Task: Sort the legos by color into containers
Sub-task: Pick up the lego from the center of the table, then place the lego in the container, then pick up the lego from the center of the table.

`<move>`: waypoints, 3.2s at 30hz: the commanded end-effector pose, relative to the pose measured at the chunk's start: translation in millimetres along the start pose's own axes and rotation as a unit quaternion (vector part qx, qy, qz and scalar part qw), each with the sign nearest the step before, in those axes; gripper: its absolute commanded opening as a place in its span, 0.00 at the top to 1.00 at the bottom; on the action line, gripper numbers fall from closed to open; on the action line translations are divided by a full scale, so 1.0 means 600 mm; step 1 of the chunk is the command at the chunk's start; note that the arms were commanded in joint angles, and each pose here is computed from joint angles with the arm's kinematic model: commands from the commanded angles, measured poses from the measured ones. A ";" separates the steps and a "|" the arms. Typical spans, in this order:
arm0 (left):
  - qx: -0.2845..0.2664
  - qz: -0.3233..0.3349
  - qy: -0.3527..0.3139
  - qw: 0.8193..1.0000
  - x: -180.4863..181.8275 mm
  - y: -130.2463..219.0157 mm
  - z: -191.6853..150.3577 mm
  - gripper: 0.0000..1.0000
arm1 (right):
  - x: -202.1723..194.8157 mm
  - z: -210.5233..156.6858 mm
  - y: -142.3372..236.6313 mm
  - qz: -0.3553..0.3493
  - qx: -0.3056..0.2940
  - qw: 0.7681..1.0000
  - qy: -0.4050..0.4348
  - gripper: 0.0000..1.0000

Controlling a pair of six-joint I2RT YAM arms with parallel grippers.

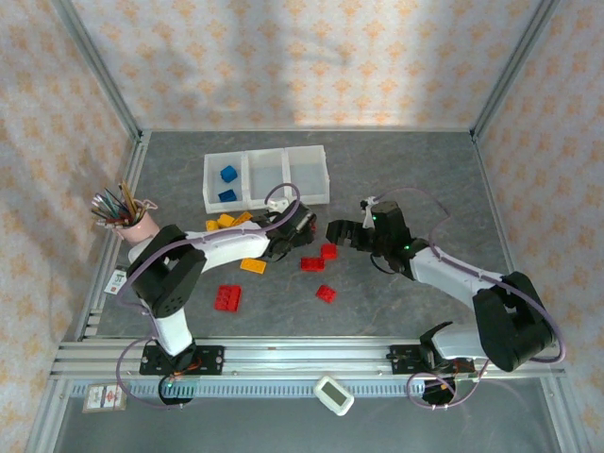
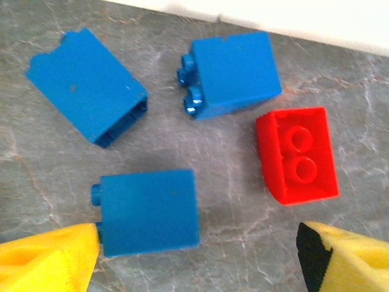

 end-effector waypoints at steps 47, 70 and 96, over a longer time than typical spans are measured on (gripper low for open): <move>-0.146 0.041 0.016 0.988 0.110 0.161 0.113 0.65 | 0.107 0.026 -0.005 0.066 0.025 0.996 0.058 0.00; -0.154 0.160 0.061 0.973 0.209 -0.034 0.378 0.54 | 0.170 0.078 -0.059 0.084 -0.019 0.994 0.065 0.00; -0.060 0.009 0.010 0.998 0.138 0.115 0.117 0.31 | 0.118 0.003 -0.020 0.062 0.042 0.995 0.065 0.00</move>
Point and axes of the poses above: each hand's point on the last joint's axis, 136 mm out from that joint toward the fingers, its own y axis back along the fingers, its own x axis along the line the jaws close on, z = x × y, the point moved 7 cm from there along y, back along the fingers, and after that the axes turned 1 degree about -y, right-handed, at the moved point
